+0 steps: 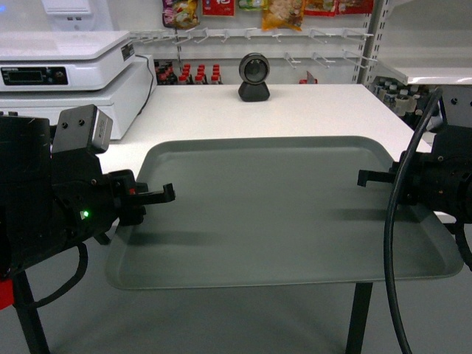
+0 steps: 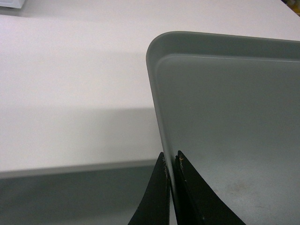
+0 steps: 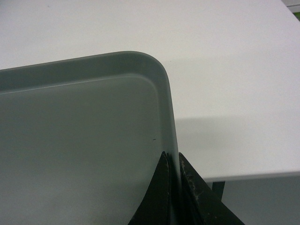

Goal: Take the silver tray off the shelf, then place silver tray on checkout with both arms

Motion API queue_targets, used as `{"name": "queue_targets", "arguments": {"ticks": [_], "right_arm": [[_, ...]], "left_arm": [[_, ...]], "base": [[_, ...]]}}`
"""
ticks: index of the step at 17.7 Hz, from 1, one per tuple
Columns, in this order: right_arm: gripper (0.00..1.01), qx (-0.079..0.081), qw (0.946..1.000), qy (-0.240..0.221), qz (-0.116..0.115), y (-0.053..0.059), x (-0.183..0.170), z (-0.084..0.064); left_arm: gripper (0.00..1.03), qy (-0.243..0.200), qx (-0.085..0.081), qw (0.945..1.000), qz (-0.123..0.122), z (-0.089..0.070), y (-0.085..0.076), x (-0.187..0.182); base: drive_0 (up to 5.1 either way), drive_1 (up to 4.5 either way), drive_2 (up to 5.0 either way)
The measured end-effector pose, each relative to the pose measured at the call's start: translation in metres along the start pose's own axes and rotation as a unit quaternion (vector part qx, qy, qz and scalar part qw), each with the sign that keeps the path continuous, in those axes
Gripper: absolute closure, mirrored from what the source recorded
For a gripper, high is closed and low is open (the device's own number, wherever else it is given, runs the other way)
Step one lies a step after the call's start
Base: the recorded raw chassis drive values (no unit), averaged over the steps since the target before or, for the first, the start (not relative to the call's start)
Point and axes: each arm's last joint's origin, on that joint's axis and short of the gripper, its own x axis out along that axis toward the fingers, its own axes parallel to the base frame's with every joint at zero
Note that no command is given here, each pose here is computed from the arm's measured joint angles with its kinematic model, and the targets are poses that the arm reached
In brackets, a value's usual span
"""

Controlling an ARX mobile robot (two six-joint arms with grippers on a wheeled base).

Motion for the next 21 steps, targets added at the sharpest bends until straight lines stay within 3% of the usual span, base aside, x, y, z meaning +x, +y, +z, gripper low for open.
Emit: {"name": "queue_targets", "arguments": {"ticks": [16, 21], "right_arm": [[0.98, 0.0, 1.0, 0.0, 0.0, 0.0, 0.0, 0.0], [0.98, 0.0, 1.0, 0.002, -0.001, -0.0001, 0.0, -0.0004]], "left_arm": [[1.0, 0.0, 0.0, 1.0, -0.001, 0.0002, -0.0002, 0.0002], [1.0, 0.002, 0.0, 1.0, -0.001, 0.0002, -0.0002, 0.0004]], "base": [[-0.1, 4.16, -4.3], [0.0, 0.0, 0.0]]}}
